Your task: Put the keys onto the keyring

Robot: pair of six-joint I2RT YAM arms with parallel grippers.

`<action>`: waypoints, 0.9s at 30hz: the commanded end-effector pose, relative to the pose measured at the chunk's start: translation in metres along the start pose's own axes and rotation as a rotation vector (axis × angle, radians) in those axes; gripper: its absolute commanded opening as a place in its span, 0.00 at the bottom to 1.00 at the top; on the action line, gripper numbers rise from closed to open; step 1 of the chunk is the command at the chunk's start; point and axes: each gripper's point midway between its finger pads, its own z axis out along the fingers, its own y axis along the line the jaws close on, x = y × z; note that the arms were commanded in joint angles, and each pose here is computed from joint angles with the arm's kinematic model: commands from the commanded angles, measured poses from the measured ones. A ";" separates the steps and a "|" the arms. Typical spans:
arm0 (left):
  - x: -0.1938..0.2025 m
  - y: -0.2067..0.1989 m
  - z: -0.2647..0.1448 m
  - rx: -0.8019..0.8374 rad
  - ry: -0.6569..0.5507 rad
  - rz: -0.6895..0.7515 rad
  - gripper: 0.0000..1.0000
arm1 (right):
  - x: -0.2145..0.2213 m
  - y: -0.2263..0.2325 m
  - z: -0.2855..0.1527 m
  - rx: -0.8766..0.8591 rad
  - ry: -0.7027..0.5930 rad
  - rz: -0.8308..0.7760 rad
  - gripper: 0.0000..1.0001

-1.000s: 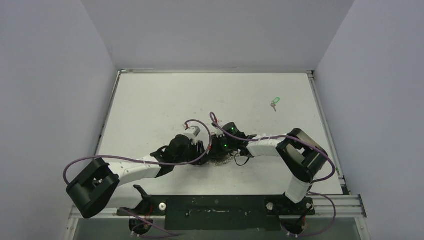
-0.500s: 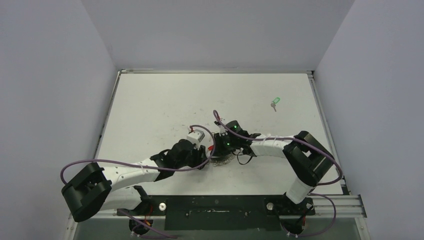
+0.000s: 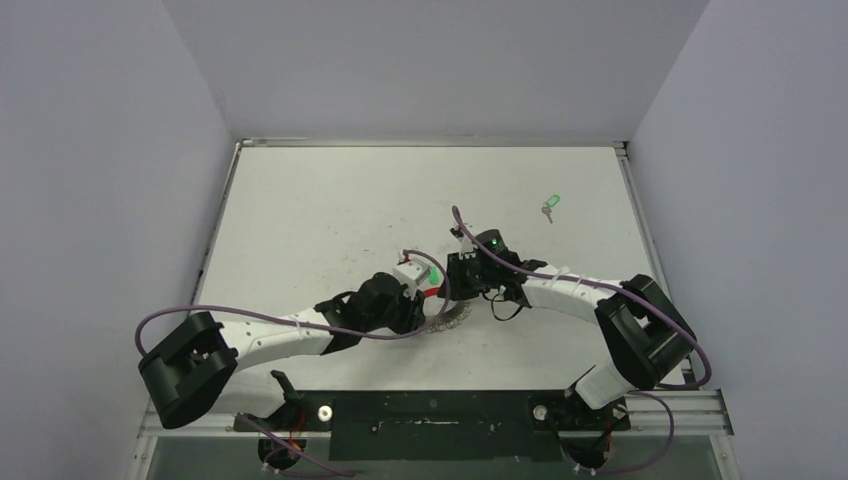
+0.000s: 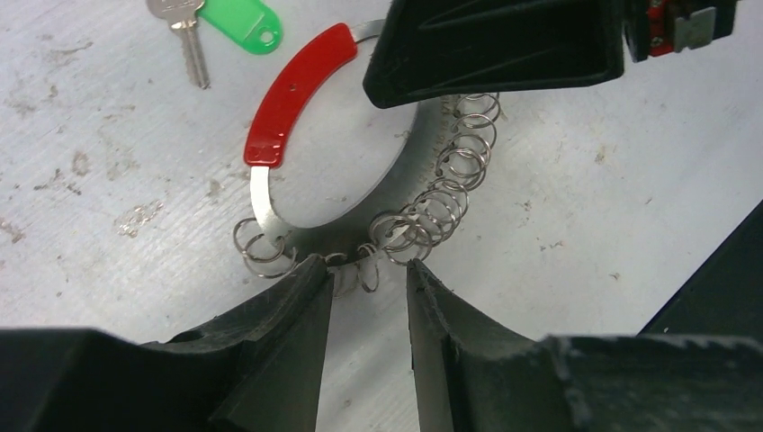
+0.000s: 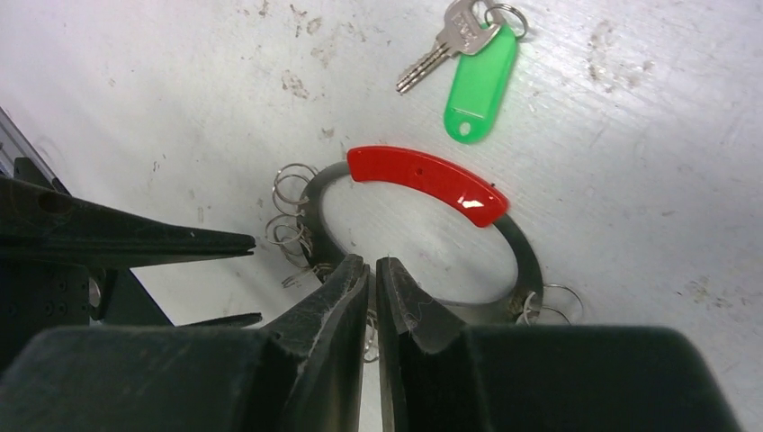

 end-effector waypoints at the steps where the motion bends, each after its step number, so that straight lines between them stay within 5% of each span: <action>1: -0.012 -0.014 0.006 -0.007 0.021 0.096 0.34 | -0.005 0.000 -0.012 -0.010 -0.025 -0.021 0.12; 22: 0.012 -0.010 0.022 -0.164 0.228 0.253 0.31 | 0.001 -0.008 -0.013 -0.003 -0.014 -0.009 0.13; 27: 0.014 -0.009 0.023 -0.174 0.240 0.261 0.22 | 0.001 -0.009 -0.013 -0.002 -0.015 -0.009 0.13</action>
